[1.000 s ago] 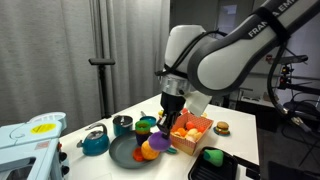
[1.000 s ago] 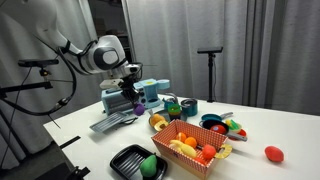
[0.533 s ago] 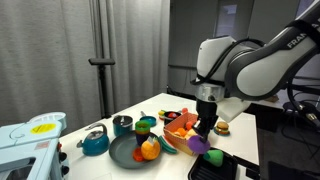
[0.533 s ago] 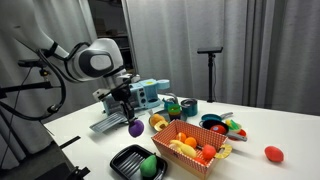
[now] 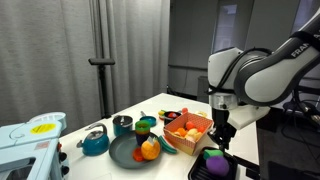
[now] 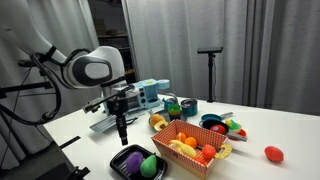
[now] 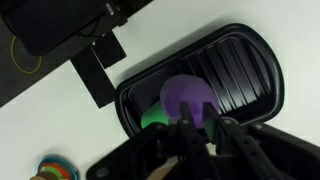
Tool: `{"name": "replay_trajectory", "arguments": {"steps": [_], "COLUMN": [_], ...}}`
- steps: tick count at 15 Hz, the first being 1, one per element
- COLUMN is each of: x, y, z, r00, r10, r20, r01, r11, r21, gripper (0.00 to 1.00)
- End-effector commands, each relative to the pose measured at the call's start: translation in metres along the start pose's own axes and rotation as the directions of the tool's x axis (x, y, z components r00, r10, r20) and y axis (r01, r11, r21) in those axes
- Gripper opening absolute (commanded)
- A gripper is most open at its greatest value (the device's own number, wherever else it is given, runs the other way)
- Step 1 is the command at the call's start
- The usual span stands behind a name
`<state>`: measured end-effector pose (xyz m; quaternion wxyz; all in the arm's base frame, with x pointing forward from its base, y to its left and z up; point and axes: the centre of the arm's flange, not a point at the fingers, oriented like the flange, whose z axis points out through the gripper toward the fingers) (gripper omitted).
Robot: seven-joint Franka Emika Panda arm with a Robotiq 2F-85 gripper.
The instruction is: Remove the purple plush toy from the top of the stacked cups and place it on the black tray
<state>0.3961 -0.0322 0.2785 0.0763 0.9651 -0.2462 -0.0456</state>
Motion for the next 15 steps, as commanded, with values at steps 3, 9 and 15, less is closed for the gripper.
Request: {"name": "replay_trajectory", "arguments": {"steps": [3, 9, 15], "x": [-0.007, -0.001, 0.003], "y": [0.002, -0.007, -0.013], "z": [-0.011, -0.041, -0.039], "r00": [0.999, 0.99, 0.99], "r10": [0.002, -0.079, -0.074], "r20": [-0.045, -0.114, -0.116], "r01": [-0.001, 0.08, 0.075], "r11": [1.0, 0.997, 0.997], "r21": [0.02, 0.005, 0.001], "gripper": [0.68, 1.0, 1.0]}}
